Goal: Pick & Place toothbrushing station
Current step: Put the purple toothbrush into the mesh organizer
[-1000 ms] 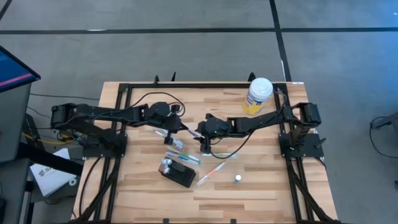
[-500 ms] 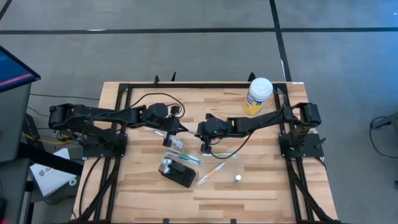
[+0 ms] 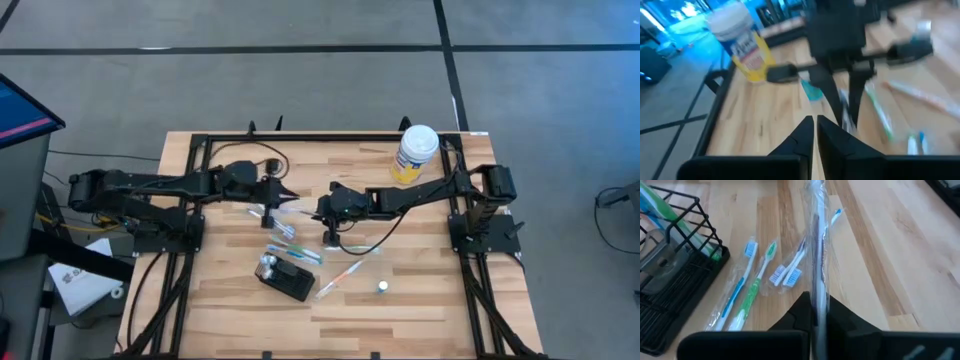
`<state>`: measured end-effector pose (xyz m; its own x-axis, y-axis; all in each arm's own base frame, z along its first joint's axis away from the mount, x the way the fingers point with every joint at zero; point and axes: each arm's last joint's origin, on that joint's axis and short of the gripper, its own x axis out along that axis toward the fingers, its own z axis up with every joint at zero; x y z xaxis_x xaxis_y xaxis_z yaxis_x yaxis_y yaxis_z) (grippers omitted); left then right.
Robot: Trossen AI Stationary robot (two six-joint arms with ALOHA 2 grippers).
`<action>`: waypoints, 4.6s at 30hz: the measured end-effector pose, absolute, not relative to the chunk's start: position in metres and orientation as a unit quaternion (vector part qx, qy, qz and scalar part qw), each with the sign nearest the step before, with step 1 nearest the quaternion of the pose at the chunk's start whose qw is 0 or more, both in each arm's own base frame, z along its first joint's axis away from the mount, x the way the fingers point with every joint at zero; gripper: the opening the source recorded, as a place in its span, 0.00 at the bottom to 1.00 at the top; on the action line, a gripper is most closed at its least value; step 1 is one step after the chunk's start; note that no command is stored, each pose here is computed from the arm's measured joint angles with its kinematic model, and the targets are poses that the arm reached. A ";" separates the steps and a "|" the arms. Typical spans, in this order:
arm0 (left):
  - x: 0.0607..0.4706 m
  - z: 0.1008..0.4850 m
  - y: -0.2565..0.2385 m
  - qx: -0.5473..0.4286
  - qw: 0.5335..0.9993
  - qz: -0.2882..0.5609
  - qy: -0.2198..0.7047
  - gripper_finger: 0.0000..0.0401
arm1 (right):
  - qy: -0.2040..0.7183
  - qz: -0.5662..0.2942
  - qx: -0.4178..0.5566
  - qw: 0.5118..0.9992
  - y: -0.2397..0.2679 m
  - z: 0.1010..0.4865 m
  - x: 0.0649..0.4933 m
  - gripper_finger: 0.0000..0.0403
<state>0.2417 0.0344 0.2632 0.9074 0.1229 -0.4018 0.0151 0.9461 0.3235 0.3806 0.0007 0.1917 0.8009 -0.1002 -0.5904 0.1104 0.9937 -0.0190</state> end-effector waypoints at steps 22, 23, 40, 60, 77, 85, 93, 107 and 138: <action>0.167 0.261 0.052 0.052 0.998 0.020 0.015 0.23 | 0.179 -0.008 -0.020 0.984 0.010 0.248 0.373 0.03; 0.167 0.260 0.051 0.050 0.999 0.014 0.005 0.24 | 0.163 -0.006 -0.022 0.986 0.011 0.254 0.372 0.03; 0.187 0.245 0.041 0.042 0.989 -0.074 -0.124 0.33 | 0.086 0.011 -0.030 0.996 0.014 0.274 0.373 0.03; 0.205 0.243 0.029 0.067 0.975 -0.073 -0.198 0.40 | 0.086 0.010 -0.029 0.996 0.013 0.273 0.373 0.04; 0.222 0.242 0.031 0.066 0.974 -0.062 -0.209 0.39 | 0.086 0.010 -0.030 0.996 0.013 0.273 0.373 0.04; 0.231 0.247 0.026 0.065 0.971 -0.076 -0.217 0.38 | 0.086 0.010 -0.030 0.996 0.013 0.273 0.373 0.04; 0.231 0.247 0.025 0.068 0.970 -0.082 -0.217 0.23 | 0.086 0.010 -0.033 0.996 0.013 0.273 0.373 0.04; 0.231 0.247 0.023 0.078 0.968 -0.103 -0.217 0.02 | 0.091 0.010 -0.033 0.995 0.013 0.272 0.373 0.13; 0.186 0.253 0.018 0.018 0.992 -0.119 -0.026 0.02 | 0.125 0.021 -0.044 0.991 0.021 0.267 0.370 0.49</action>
<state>0.1860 0.0184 0.2533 0.9702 -0.2375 0.0476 0.2356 0.9709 0.0418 0.3701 0.0210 0.2669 0.9681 0.0298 -0.2489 -0.0520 0.9952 -0.0830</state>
